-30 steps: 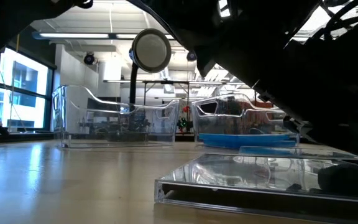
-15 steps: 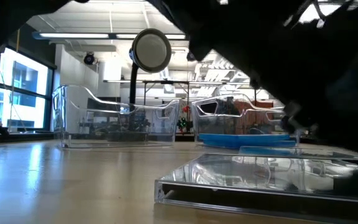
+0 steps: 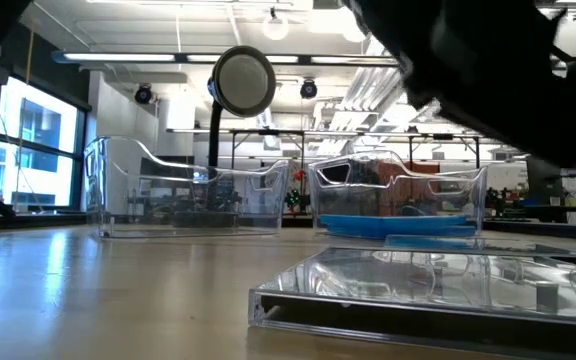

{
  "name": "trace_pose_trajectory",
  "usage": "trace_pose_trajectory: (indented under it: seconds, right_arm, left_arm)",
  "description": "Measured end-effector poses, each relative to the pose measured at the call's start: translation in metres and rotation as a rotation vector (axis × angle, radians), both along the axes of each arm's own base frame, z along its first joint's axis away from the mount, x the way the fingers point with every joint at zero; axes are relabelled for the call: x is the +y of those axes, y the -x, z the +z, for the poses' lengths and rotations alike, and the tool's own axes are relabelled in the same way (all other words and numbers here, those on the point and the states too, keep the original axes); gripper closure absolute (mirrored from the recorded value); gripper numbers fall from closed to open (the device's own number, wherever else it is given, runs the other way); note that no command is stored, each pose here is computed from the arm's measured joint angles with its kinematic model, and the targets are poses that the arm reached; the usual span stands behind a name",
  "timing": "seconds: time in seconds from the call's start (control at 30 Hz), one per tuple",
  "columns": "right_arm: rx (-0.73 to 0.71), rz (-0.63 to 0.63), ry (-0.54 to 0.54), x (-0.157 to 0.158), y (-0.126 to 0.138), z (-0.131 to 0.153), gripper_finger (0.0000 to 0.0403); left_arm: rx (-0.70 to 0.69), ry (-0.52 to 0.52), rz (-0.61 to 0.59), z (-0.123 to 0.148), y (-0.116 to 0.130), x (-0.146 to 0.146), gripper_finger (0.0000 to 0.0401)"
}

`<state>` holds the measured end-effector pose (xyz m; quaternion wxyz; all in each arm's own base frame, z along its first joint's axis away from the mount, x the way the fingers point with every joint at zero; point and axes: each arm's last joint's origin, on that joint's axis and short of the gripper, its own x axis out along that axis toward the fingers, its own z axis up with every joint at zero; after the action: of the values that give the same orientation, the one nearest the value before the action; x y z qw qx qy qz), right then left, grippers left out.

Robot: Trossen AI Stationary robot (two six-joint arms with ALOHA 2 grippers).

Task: Pick & place jewel cases by type
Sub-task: Put the blue CD case into the right transparent bin

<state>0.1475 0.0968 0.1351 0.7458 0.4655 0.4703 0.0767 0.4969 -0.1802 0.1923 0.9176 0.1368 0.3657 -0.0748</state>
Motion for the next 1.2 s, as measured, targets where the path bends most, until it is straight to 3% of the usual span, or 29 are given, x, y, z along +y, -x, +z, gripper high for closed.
trace_pose_trajectory:
  seconds: [0.27, 0.47, 0.63, 0.8, 0.97, 1.2]
  right_arm:
    - [-0.045, 0.018, -0.045, 0.002, -0.003, 0.005, 0.0383]
    - [-0.187, -0.003, -0.043, 0.004, -0.009, 0.013, 0.0385]
    - [-0.338, -0.04, 0.021, 0.004, -0.014, 0.021, 0.0386]
    - [-0.576, -0.123, 0.175, 0.001, -0.021, 0.033, 0.0386]
    - [-0.748, -0.232, 0.384, -0.004, -0.025, 0.043, 0.0386]
    - [-0.88, -0.562, 0.7, -0.028, -0.034, 0.062, 0.0386]
  left_arm:
    - [0.132, -0.141, -0.027, 0.031, 0.026, 0.012, 0.0401]
    - [0.183, -0.341, 0.077, 0.089, 0.065, 0.031, 0.0401]
    - [0.142, -0.446, 0.172, 0.147, 0.105, 0.051, 0.0401]
    - [0.049, -0.519, 0.298, 0.198, 0.147, 0.07, 0.0401]
    - [-0.063, -0.502, 0.372, 0.235, 0.178, 0.083, 0.0401]
    - [-0.138, -0.477, 0.409, 0.262, 0.206, 0.094, 0.0401]
